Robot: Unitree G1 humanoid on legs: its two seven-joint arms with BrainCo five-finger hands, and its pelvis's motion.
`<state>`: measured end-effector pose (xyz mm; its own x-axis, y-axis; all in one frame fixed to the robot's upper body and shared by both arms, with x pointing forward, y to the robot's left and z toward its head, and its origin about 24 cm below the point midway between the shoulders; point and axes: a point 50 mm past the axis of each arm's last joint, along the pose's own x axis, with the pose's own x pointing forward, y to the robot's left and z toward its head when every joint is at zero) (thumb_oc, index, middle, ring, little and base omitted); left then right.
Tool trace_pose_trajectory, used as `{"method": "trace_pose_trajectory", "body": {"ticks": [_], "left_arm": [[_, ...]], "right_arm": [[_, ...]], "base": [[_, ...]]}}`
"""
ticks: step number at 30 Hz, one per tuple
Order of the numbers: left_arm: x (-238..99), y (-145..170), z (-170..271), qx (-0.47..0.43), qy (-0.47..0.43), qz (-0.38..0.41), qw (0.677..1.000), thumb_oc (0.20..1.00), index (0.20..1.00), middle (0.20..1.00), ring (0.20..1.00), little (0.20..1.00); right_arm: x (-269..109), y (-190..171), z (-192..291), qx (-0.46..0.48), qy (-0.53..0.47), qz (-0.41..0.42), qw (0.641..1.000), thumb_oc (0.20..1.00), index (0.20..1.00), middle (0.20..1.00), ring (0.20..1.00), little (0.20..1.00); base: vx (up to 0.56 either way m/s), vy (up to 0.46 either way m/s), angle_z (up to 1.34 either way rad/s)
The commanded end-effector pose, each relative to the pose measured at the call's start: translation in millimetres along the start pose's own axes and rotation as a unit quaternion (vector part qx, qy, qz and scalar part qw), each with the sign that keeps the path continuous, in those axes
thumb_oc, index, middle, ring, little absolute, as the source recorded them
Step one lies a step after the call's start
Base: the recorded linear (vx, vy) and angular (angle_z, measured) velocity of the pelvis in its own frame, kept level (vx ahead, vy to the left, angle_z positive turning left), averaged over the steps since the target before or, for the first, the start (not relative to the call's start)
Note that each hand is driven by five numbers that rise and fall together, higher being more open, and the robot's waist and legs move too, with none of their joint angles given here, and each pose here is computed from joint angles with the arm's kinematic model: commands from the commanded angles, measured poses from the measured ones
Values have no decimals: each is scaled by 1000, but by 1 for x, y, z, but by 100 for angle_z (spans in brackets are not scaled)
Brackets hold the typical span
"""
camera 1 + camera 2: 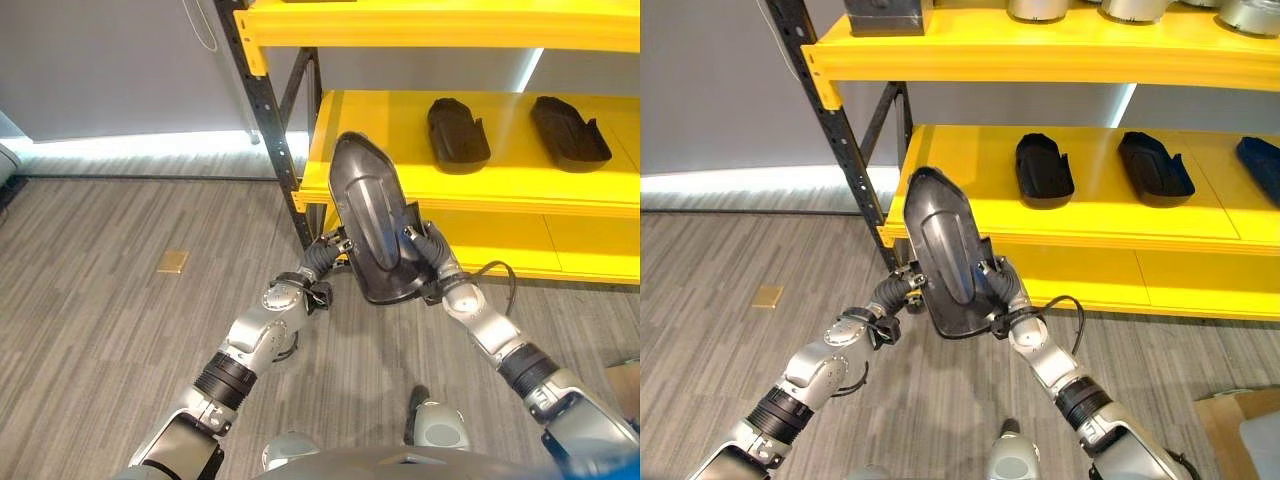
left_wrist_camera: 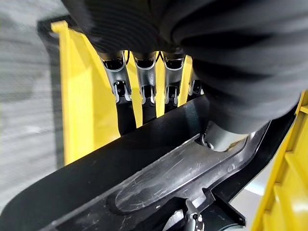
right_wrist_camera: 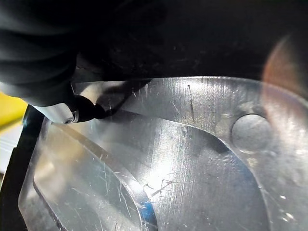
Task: Move parts from the plastic box to the shelf.
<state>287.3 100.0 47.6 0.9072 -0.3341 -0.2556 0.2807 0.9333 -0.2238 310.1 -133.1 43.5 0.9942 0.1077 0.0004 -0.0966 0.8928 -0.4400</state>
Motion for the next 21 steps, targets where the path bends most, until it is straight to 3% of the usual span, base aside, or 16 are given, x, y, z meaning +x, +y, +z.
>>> {"method": "trace_pose_trajectory", "body": {"ticks": [1,6,12,21], "left_arm": [[-4,-59,26,-33,-78,-136,987,200,200,200,200,200],[-2,-55,26,-35,-80,-132,987,200,200,200,200,200],[-5,-58,15,-49,-73,-132,987,200,200,200,200,200],[2,-61,10,-32,-49,-173,983,200,200,200,200,200]], "right_arm": [[24,7,69,62,-133,-1,989,200,200,200,200,200],[26,8,72,67,-136,9,988,200,200,200,200,200],[23,18,72,67,-122,21,990,200,200,200,200,200],[20,11,56,79,-88,-26,993,200,200,200,200,200]], "base": [[261,-101,7],[231,-37,37],[213,201,-7],[243,352,-1]]}}
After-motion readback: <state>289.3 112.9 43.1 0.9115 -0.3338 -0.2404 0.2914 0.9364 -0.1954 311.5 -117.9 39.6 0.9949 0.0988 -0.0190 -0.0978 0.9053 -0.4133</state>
